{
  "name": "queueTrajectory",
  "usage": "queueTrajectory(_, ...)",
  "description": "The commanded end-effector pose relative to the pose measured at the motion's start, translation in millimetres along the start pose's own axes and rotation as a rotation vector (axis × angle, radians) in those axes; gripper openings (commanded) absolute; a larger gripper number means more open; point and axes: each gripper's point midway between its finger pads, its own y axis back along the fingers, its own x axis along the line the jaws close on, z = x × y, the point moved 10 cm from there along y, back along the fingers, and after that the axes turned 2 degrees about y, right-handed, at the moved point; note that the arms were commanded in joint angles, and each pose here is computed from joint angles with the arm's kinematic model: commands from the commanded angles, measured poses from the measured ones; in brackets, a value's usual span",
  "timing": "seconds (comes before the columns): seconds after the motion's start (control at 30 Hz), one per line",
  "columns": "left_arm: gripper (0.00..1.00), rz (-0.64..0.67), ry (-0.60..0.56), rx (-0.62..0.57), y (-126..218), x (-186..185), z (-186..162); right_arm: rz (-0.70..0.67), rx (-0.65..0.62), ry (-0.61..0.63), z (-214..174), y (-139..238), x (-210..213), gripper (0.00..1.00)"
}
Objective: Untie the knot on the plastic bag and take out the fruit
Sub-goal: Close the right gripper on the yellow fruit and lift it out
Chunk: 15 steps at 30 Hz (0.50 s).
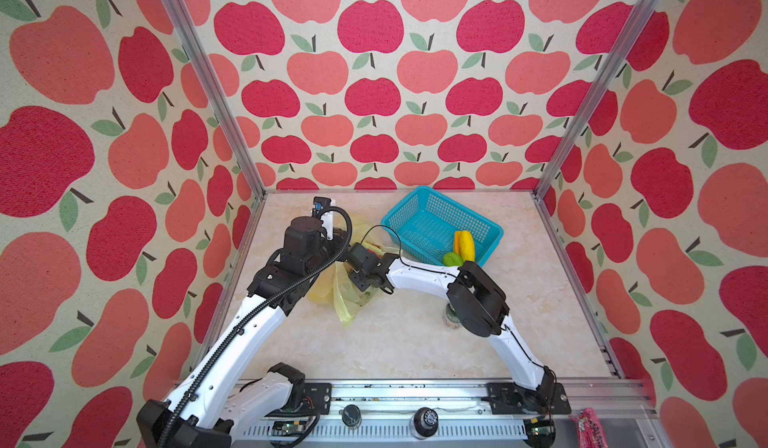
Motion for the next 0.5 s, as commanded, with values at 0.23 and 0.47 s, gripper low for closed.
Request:
queueTrajectory(0.23, 0.00, 0.024, -0.030, -0.029, 3, 0, 8, -0.053, -0.406, 0.107, -1, 142, -5, 0.26)
queueTrajectory(0.47, 0.00, 0.027, -0.034, -0.020, -2, 0, 8, -0.115, -0.557, 0.136, -8, 188, -18, 0.23)
